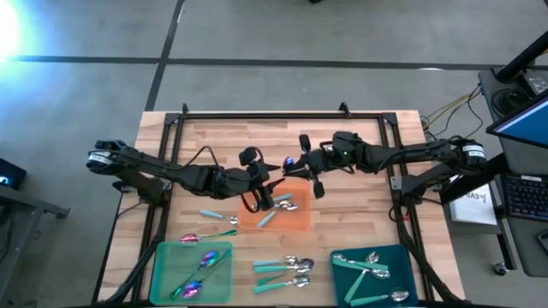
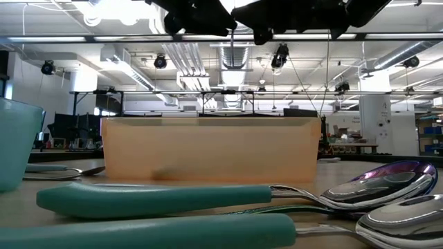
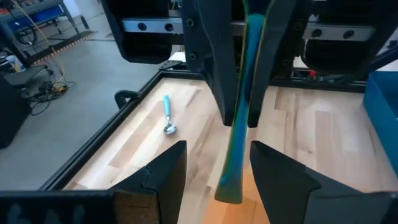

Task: Sort silverware by color (type)
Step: Put the violet spoon into the green bin

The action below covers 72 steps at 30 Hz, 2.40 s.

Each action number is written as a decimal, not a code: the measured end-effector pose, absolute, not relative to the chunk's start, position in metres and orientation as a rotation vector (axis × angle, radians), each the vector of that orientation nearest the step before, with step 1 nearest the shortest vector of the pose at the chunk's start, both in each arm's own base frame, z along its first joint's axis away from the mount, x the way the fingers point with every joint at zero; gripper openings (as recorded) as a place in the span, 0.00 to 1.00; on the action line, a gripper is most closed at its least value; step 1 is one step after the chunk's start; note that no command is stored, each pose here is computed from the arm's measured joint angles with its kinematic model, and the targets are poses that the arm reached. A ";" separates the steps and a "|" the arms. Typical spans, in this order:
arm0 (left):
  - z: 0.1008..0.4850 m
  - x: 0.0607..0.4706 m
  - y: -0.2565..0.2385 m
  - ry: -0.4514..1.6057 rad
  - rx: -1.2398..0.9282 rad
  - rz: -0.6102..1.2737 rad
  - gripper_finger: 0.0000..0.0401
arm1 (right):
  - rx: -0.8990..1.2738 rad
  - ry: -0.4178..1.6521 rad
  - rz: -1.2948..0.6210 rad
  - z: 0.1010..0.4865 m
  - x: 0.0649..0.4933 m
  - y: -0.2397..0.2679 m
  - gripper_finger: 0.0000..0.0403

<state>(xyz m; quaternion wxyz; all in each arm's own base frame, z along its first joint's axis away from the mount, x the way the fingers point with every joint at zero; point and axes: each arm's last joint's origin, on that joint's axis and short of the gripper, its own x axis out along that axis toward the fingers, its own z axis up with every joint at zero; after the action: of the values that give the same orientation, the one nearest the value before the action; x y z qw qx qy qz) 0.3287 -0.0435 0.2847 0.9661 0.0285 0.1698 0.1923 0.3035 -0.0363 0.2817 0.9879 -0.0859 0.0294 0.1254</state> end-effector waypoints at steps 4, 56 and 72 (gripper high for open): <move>0.281 0.336 -0.043 0.322 0.083 0.362 0.40 | -0.199 0.048 0.251 0.282 0.304 -0.037 0.03; 0.279 0.295 -0.072 0.838 -0.518 0.036 0.04 | 0.171 0.345 0.121 0.263 0.293 -0.043 0.31; 0.270 0.206 -0.197 1.442 -0.836 -0.065 0.04 | 0.310 0.529 0.123 0.248 0.287 -0.033 0.28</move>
<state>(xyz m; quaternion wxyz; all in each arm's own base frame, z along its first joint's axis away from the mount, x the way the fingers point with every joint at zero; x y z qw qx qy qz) 0.2056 -0.1965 0.2703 0.6720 -0.3711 0.6402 -0.0290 0.2867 -0.0327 0.2478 0.9515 0.1526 0.2603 0.0605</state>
